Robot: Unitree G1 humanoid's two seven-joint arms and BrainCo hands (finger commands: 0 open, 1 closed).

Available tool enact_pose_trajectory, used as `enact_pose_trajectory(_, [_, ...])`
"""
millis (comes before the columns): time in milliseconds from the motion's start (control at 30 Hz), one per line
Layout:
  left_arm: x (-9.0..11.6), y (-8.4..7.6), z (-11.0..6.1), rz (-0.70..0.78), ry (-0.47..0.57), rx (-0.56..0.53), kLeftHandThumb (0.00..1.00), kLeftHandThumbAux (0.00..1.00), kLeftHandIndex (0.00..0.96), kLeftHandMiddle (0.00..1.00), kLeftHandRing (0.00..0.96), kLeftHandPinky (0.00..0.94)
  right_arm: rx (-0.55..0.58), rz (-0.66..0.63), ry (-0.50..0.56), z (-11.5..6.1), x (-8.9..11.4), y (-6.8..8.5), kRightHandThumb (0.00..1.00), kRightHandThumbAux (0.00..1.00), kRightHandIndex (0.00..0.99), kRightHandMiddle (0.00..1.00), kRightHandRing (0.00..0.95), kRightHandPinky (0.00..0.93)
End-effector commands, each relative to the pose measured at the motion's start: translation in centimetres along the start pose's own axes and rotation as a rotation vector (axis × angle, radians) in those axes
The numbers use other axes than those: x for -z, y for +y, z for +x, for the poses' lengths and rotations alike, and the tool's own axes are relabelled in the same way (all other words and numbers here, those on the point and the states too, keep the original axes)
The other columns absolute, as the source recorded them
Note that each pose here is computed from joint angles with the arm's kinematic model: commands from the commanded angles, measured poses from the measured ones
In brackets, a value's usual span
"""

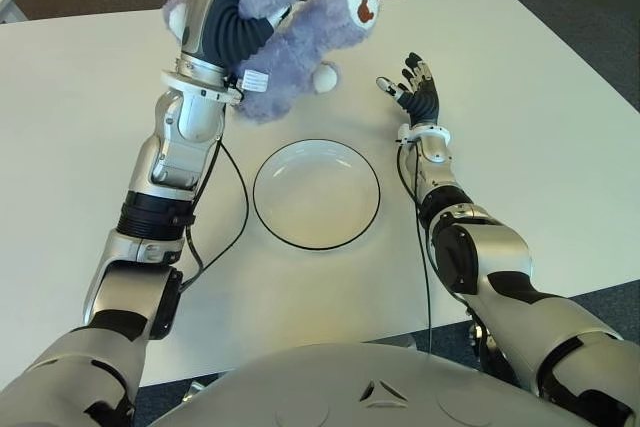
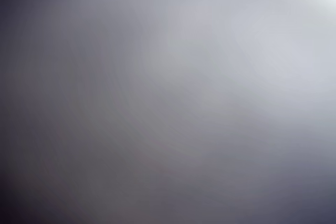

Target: Put the doll into the plate.

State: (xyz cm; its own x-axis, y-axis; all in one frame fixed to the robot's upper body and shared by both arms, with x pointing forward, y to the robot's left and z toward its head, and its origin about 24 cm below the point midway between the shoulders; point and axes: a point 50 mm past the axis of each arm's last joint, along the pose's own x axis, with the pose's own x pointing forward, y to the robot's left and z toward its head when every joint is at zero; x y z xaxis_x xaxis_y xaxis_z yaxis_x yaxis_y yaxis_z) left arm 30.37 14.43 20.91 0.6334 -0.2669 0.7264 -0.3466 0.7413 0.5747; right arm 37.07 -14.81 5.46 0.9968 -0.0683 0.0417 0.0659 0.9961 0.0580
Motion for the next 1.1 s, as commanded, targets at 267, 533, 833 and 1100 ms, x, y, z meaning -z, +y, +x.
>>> enact_pose_trajectory(267, [-0.5, -0.4, -0.6, 0.104, -0.04, -0.066, 0.858, 0.589, 0.769, 0.821, 0.843, 0.823, 0.022, 0.016, 0.207, -2.6, 4.8, -0.5, 0.156, 0.844, 0.09, 0.053, 0.052, 0.079])
enact_pose_trajectory(533, [-1.0, -0.8, -1.1, 0.056, -0.063, -0.038, 0.849, 0.591, 0.77, 0.823, 0.841, 0.832, 0.019, 0.015, 0.211, -2.6, 4.8, -0.5, 0.169, 0.833, 0.089, 0.048, 0.047, 0.073])
enact_pose_trajectory(833, [-1.3, -1.2, -1.4, 0.004, -0.072, -0.024, 0.841, 0.608, 0.784, 0.831, 0.847, 0.837, 0.023, 0.019, 0.214, -2.6, 4.8, -0.5, 0.167, 0.826, 0.089, 0.045, 0.043, 0.074])
enact_pose_trajectory(1100, [-1.7, -1.8, -1.7, 0.016, -0.089, -0.01, 0.839, 0.601, 0.798, 0.869, 0.877, 0.863, 0.021, 0.015, 0.212, -2.7, 4.9, -0.5, 0.155, 0.82, 0.085, 0.041, 0.04, 0.075])
